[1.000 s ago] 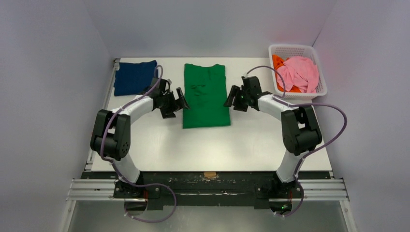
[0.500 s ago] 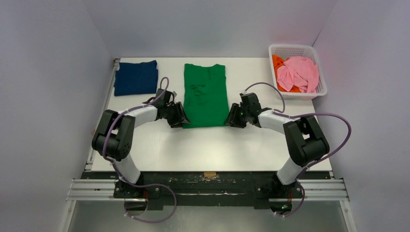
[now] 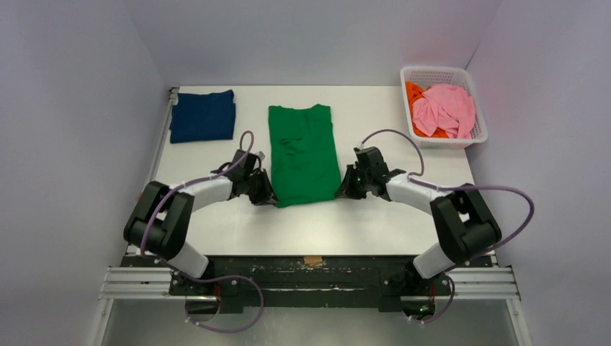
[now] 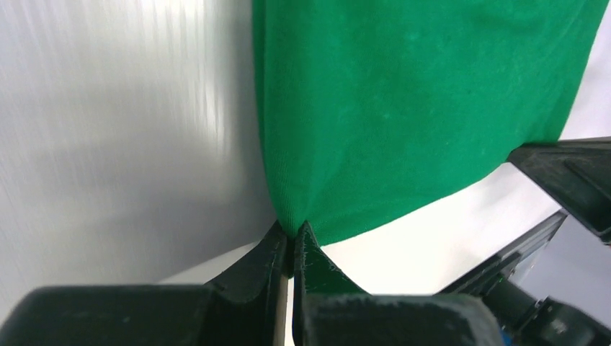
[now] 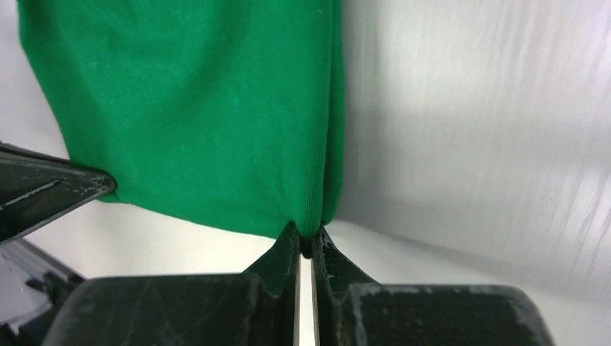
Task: Fold and stack the t-shirts
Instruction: Grab one side of the 2/3 rectangular tshirt with both arms, then fold the long partially folded tshirt into a neat square
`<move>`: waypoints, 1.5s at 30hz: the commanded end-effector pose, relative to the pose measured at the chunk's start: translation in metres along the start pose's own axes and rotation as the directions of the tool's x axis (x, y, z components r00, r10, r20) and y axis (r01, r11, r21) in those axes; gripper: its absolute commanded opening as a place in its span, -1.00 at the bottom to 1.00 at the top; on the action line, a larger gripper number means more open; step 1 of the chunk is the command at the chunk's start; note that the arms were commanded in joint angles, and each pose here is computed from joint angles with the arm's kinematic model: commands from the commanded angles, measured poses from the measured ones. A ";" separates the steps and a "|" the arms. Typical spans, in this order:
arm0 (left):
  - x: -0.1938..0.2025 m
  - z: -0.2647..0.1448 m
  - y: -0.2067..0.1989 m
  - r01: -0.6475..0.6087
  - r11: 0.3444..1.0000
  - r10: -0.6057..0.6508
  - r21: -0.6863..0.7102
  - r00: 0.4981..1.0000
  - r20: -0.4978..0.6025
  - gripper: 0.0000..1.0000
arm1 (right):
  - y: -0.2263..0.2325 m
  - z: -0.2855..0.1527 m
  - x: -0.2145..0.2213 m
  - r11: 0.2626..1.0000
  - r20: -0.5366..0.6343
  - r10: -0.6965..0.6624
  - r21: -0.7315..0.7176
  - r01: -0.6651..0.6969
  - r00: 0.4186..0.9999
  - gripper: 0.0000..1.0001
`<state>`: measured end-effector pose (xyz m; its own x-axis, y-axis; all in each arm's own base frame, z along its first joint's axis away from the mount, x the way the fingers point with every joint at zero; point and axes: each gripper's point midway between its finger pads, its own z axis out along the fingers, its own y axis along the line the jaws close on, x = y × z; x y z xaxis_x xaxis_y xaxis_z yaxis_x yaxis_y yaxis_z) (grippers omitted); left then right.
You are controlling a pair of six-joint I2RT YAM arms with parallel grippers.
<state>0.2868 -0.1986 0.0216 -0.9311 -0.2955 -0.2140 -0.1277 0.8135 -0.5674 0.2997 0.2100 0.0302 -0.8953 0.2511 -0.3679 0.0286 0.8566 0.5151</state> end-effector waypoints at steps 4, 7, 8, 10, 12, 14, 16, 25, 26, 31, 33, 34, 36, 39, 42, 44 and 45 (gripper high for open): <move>0.064 -0.052 -0.005 -0.054 0.997 0.054 0.053 0.998 0.010 -1.00 | 0.016 -0.059 0.058 0.994 -0.067 -0.100 -0.043 0.097 0.993 -1.00; 0.073 -0.078 -0.019 -0.085 0.988 0.079 0.127 0.995 0.053 -1.00 | 0.027 -0.088 0.057 0.989 -0.023 -0.119 -0.093 0.116 0.993 -1.00; 0.072 -0.086 -0.028 -0.107 0.981 0.096 0.165 0.993 0.073 -1.00 | 0.034 -0.096 0.052 0.985 0.004 -0.128 -0.117 0.128 0.992 -1.00; 0.066 -0.102 -0.044 -0.142 0.965 0.117 0.222 0.986 0.122 -1.00 | 0.044 -0.109 0.042 0.979 0.052 -0.144 -0.138 0.150 0.988 -1.00; 0.054 -0.114 -0.058 -0.180 0.953 0.142 0.242 0.976 0.166 -1.00 | 0.057 -0.119 0.029 0.973 0.092 -0.153 -0.161 0.166 0.984 -1.00; 0.039 -0.120 -0.068 -0.192 0.953 0.149 0.235 0.971 0.189 -1.00 | 0.065 -0.123 0.011 0.976 0.141 -0.139 -0.146 0.159 0.980 -1.00; 0.017 -0.123 -0.077 -0.182 0.955 0.131 0.235 0.967 0.218 -1.00 | 0.080 -0.128 -0.017 0.977 0.214 -0.132 -0.139 0.164 0.968 -1.00; -0.091 -0.116 -0.079 -0.095 0.979 0.040 0.179 0.957 0.288 -1.00 | 0.101 -0.101 -0.126 0.976 0.311 -0.051 -0.186 0.114 0.949 -1.00; -0.100 -0.114 -0.080 -0.092 0.980 0.039 0.175 0.957 0.287 -1.00 | 0.098 -0.092 -0.136 0.977 0.305 -0.048 -0.182 0.108 0.951 -1.00; -0.143 -0.100 -0.078 -0.060 0.989 0.019 0.134 0.958 0.287 -1.00 | 0.100 -0.065 -0.175 0.971 0.281 -0.046 -0.214 0.110 0.958 -1.00; -0.160 -0.094 -0.073 -0.041 0.993 0.005 0.114 0.954 0.300 -1.00 | 0.099 -0.052 -0.188 0.970 0.272 -0.044 -0.217 0.106 0.961 -1.00; -0.168 -0.089 -0.069 -0.028 0.994 -0.003 0.101 0.954 0.300 -1.00 | 0.095 -0.044 -0.194 0.973 0.263 -0.036 -0.210 0.094 0.964 -1.00; -0.187 -0.079 -0.065 -0.009 0.996 -0.016 0.084 0.956 0.294 -1.00 | 0.092 -0.031 -0.208 0.975 0.268 -0.026 -0.207 0.084 0.963 -1.00; -0.209 -0.054 -0.059 0.011 0.998 -0.027 0.062 0.965 0.261 -0.96 | 0.081 -0.006 -0.228 0.981 0.273 0.001 -0.188 0.053 0.962 -1.00; -0.229 -0.026 -0.050 0.033 0.999 -0.038 0.027 0.974 0.224 -0.63 | 0.065 0.025 -0.257 0.990 0.310 0.000 -0.137 0.044 0.951 -0.74; -0.245 -0.016 -0.043 0.052 0.998 -0.055 0.017 0.975 0.214 -0.06 | 0.059 0.054 -0.271 0.986 0.288 -0.007 -0.155 0.054 0.958 -0.21; -0.254 -0.008 -0.039 0.056 0.998 -0.058 0.013 0.976 0.210 0.28 | 0.058 0.062 -0.276 0.987 0.270 -0.003 -0.157 0.047 0.963 0.18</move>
<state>0.4989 -0.1664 0.1139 -0.8284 -0.4331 -0.3553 -0.1426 0.7765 -0.6138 0.5272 0.2237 0.1154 -0.7778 0.3619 -0.5139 -0.0433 0.7848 0.6182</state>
